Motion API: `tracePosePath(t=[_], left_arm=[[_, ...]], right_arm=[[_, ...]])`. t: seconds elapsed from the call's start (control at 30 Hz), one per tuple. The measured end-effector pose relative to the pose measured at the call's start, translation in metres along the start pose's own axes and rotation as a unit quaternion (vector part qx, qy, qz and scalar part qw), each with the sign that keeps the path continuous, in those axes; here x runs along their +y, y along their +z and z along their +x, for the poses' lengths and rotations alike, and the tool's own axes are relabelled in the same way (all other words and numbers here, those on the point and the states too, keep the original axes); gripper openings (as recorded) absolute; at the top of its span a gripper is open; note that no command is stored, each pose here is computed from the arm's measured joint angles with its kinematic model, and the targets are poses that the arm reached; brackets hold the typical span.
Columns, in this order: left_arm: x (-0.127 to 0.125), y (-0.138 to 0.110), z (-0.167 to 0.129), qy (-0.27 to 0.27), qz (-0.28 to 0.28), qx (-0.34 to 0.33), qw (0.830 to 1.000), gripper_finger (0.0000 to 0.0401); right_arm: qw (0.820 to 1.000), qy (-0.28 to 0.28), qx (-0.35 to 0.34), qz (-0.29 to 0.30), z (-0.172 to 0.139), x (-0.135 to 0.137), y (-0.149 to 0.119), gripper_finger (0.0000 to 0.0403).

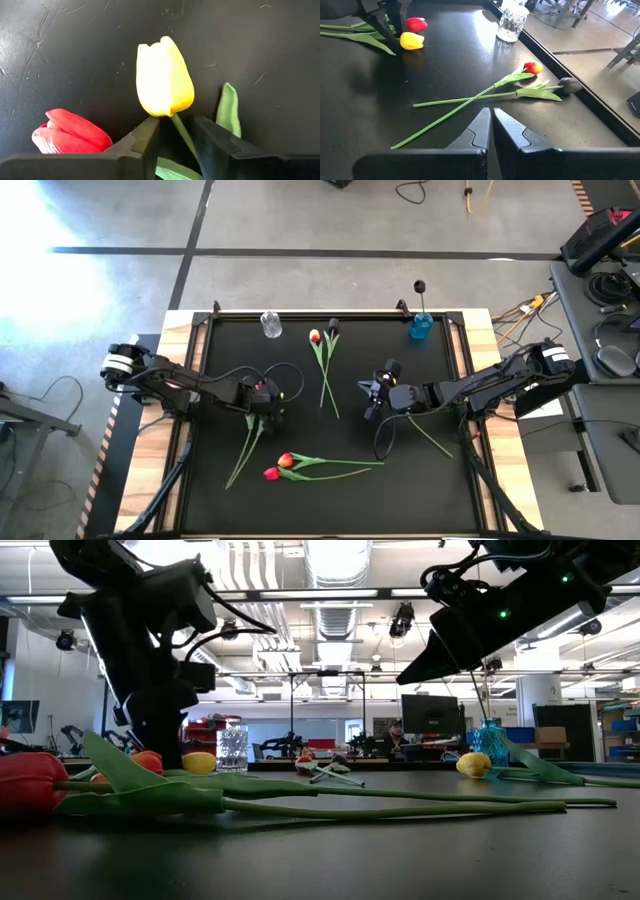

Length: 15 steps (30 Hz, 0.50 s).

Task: Sort flowers into vase by color
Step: Put the left yellow flower into the transparent vase

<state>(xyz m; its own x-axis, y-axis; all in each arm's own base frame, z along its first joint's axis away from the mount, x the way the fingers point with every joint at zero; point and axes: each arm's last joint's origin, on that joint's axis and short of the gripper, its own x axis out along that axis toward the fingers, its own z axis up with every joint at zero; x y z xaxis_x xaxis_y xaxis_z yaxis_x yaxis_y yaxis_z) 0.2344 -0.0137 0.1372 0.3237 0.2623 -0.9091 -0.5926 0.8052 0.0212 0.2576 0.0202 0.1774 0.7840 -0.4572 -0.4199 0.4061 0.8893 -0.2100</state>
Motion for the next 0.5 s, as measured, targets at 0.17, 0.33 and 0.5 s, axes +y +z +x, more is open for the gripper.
tracePosePath(t=[0.17,0.33,0.5], left_arm=[[0.001,-0.001,0.000,0.003,0.014,-0.001,1.000,0.0019],[0.003,0.012,-0.015,0.021,0.036,-0.046,0.998,0.0012],[0.013,0.040,-0.054,0.045,0.040,-0.152,0.986,0.0005]], right_arm=[[1.000,0.000,0.000,0.000,0.000,0.000,0.000,0.0013],[1.000,0.000,0.000,0.004,0.000,0.000,0.000,0.0013],[1.000,0.002,0.000,0.005,0.000,0.000,0.000,0.0013]])
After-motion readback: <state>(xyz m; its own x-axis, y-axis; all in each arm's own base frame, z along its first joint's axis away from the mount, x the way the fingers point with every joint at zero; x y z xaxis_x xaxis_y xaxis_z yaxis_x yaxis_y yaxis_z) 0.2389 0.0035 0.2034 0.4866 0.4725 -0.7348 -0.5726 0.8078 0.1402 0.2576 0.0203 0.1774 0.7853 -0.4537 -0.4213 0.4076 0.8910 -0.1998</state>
